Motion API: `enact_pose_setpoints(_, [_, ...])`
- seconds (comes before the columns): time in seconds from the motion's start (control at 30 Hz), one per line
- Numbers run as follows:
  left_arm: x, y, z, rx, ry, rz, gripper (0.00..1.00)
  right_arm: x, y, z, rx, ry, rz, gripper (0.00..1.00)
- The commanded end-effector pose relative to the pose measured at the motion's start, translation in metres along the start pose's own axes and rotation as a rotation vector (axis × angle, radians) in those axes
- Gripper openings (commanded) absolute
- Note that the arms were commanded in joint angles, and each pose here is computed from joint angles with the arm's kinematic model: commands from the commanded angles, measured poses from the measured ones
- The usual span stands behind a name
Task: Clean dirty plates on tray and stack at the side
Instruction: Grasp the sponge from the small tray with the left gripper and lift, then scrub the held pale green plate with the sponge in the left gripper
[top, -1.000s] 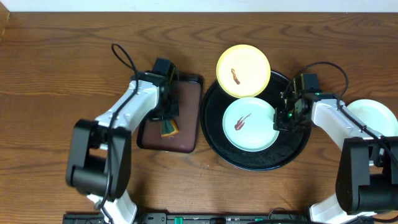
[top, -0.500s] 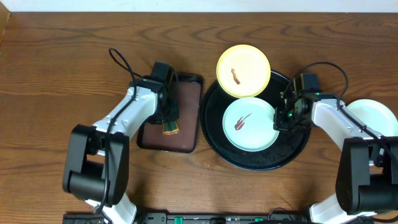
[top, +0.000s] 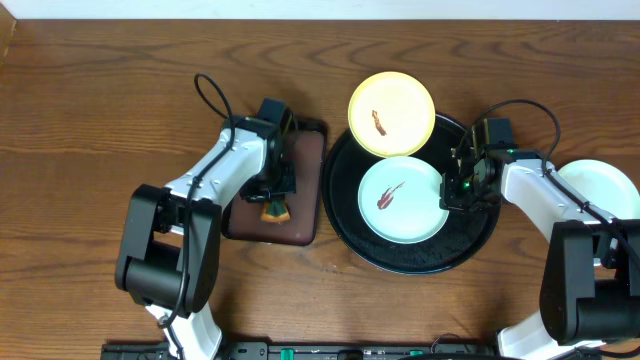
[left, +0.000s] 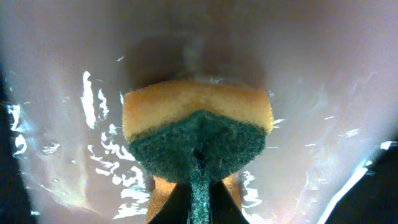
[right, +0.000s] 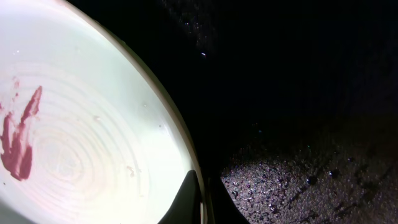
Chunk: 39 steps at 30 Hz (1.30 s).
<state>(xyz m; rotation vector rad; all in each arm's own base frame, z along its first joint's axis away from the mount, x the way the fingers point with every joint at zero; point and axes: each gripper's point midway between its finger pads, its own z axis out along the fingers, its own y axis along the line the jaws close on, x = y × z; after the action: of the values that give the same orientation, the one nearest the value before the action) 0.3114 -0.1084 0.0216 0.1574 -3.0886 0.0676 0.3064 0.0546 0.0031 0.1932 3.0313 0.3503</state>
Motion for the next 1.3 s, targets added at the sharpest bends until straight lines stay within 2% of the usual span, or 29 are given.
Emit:
enact_pose_setpoints(0.0, [-0.028, -0.024, -0.063, 0.06, -0.134, 0.041, 0.07, 0.002, -0.014, 0.004, 0.058, 0.003, 0.0, 0.01])
enact_pose_setpoints(0.13, [-0.027, -0.084, -0.102, 0.248, -0.188, 0.13, 0.07, 0.002, -0.011, 0.004, 0.058, 0.005, -0.035, 0.01])
enact_pose_setpoints(0.2, [-0.022, -0.109, -0.104, 0.299, -0.197, 0.147, 0.07, 0.003, -0.008, 0.005, 0.06, 0.007, -0.059, 0.01])
enact_pose_setpoints(0.33, [0.001, -0.168, -0.097, 0.348, -0.211, 0.237, 0.07, 0.005, -0.002, 0.006, 0.06, 0.012, -0.079, 0.01])
enact_pose_setpoints(0.47, [0.029, -0.207, -0.065, 0.346, -0.142, 0.227, 0.08, 0.006, -0.002, 0.006, 0.059, 0.013, -0.077, 0.01])
enact_pose_setpoints(0.63, [0.043, -0.219, -0.013, 0.279, -0.054, 0.25, 0.07, 0.006, -0.002, 0.006, 0.06, 0.013, -0.077, 0.01])
enact_pose_setpoints(0.8, [0.043, -0.214, 0.028, 0.224, 0.001, 0.239, 0.07, 0.005, -0.002, 0.006, 0.06, 0.013, -0.077, 0.01])
enact_pose_setpoints(1.03, [0.043, -0.259, 0.041, 0.336, -0.065, 0.313, 0.07, 0.006, -0.003, 0.006, 0.068, 0.015, -0.092, 0.01])
enact_pose_setpoints(1.1, [0.035, -0.28, 0.034, 0.392, -0.145, 0.343, 0.07, 0.006, -0.007, 0.006, 0.088, 0.013, -0.092, 0.01])
enact_pose_setpoints(1.2, [0.021, -0.275, 0.034, 0.364, -0.196, 0.325, 0.07, 0.007, -0.01, 0.006, 0.107, 0.018, -0.09, 0.01])
enact_pose_setpoints(1.27, [0.011, -0.258, 0.038, 0.291, -0.219, 0.317, 0.08, 0.008, -0.012, 0.005, 0.118, 0.022, -0.09, 0.01])
